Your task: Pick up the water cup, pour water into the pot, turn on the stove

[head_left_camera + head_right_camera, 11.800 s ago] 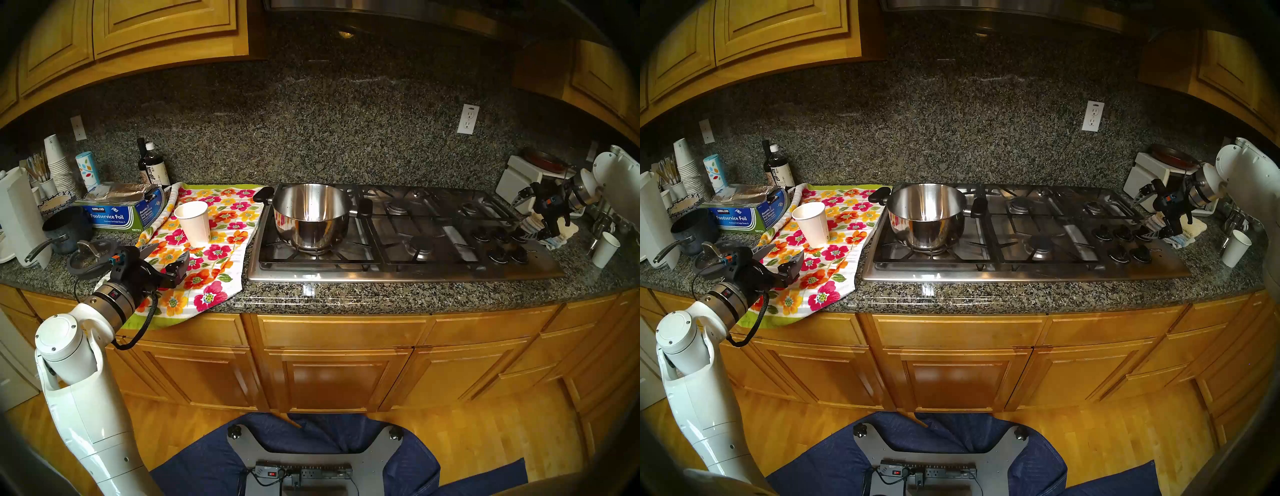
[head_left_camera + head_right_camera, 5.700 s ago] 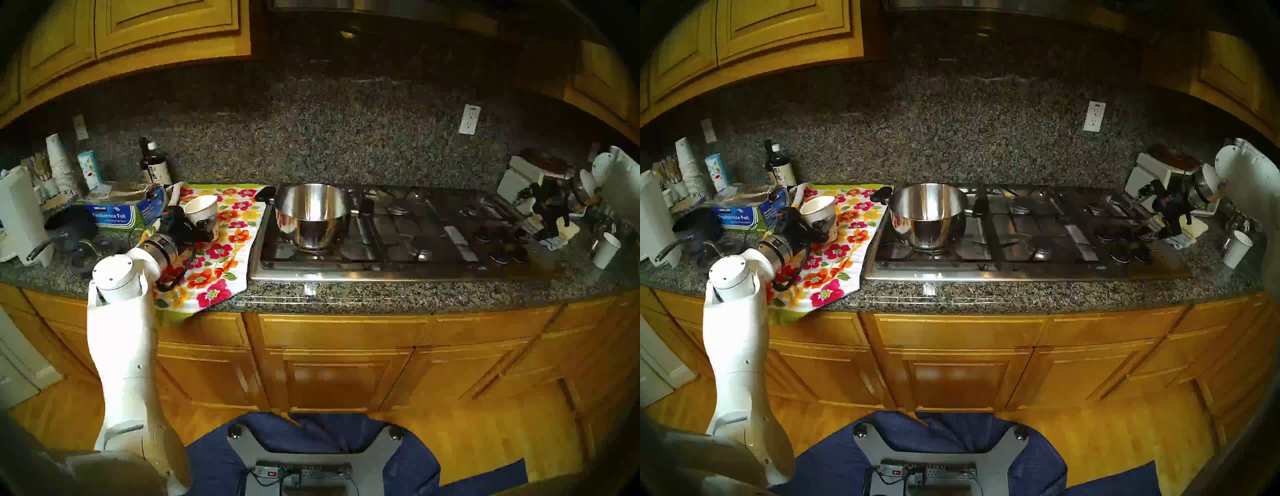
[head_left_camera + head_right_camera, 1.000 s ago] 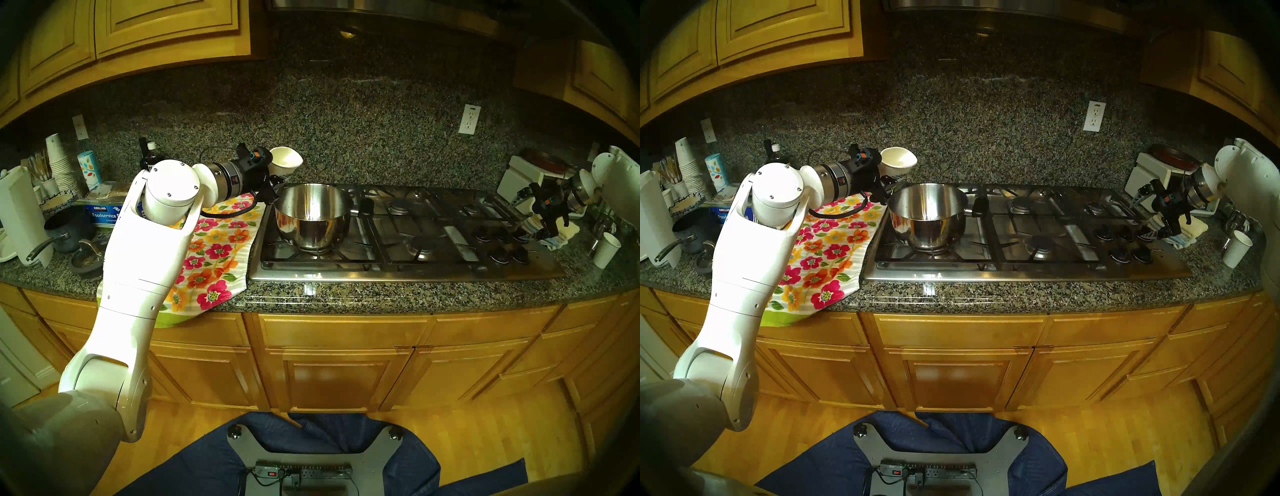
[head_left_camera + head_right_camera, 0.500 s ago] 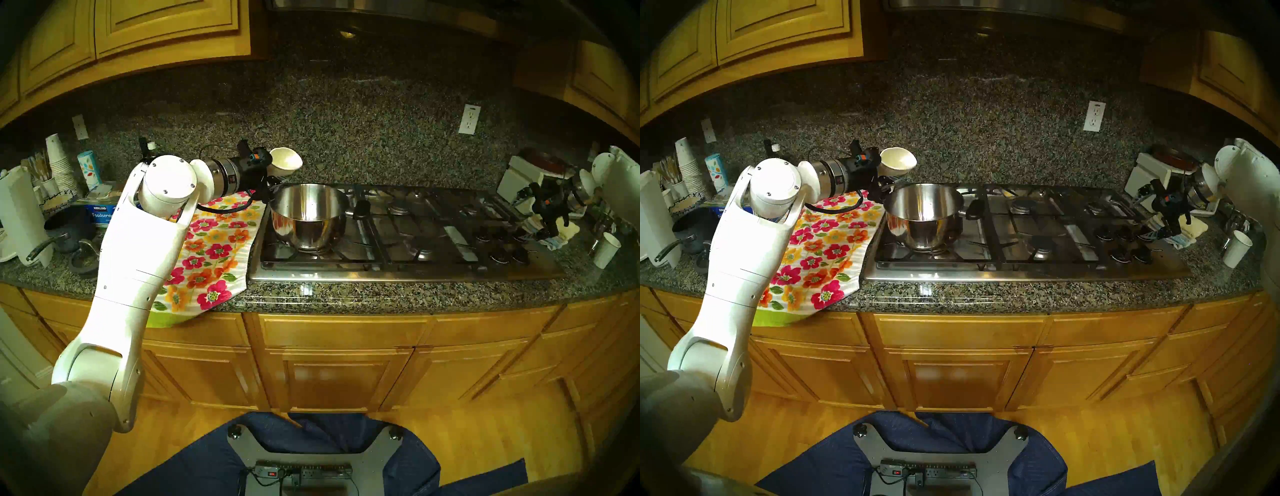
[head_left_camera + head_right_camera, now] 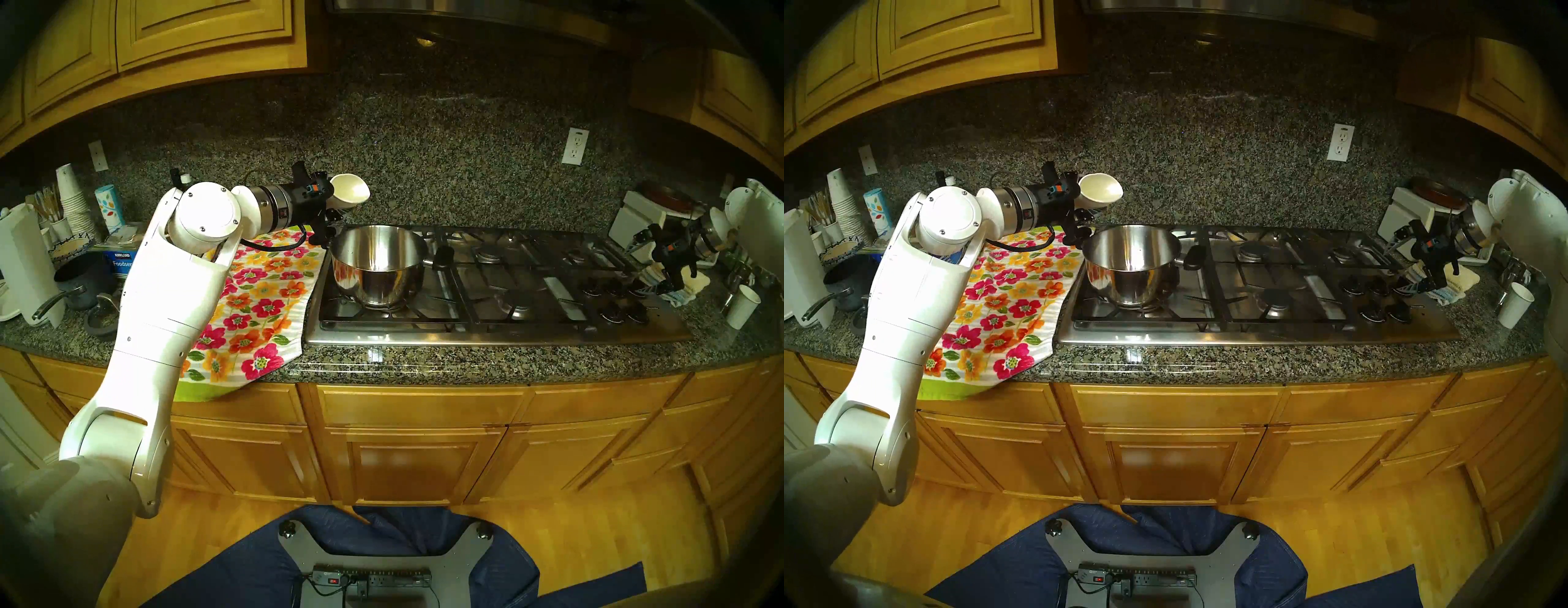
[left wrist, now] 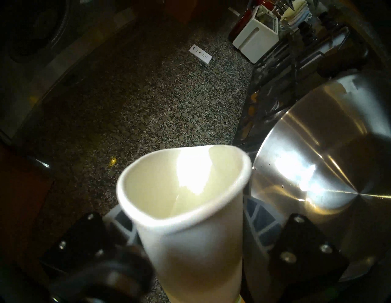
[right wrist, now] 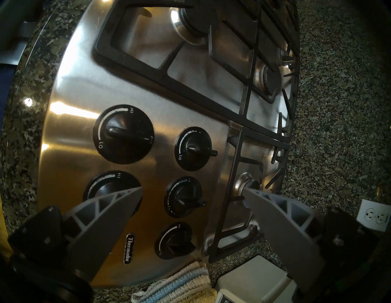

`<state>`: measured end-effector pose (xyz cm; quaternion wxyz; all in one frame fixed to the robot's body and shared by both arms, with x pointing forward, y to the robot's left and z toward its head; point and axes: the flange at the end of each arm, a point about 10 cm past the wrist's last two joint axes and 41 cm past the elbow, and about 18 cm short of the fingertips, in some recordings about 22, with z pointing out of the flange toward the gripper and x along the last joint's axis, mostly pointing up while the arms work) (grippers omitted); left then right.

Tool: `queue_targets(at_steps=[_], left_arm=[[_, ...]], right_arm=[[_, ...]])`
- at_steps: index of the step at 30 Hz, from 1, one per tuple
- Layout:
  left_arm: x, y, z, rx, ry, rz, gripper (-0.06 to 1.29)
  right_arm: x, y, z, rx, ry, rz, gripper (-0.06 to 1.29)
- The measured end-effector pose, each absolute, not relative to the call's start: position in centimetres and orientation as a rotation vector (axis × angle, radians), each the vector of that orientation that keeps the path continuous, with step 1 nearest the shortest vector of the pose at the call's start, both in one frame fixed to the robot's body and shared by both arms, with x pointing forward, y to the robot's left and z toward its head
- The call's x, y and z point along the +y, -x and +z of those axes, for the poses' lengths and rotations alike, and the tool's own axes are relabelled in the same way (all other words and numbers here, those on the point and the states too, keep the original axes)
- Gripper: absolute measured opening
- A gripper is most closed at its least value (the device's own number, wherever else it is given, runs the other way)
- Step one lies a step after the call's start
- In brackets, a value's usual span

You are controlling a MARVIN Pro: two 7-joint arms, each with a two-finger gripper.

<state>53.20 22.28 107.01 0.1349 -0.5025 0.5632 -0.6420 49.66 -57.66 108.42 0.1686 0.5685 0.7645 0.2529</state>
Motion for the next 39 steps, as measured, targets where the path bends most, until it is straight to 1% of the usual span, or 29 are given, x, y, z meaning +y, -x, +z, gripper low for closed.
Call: queue_targets(at_steps=[14, 39], left_arm=[[21.8, -53.4, 107.1, 1.694, 1.328, -1.83, 0.66], [23.1, -53.4, 106.6, 1.757, 1.151, -1.758, 0.66]], right_arm=[[-57.7, -49.7, 108.4, 2.174, -1.616, 0.719, 1.24], [-57.6, -49.7, 108.4, 2.174, -1.616, 0.72, 1.24]])
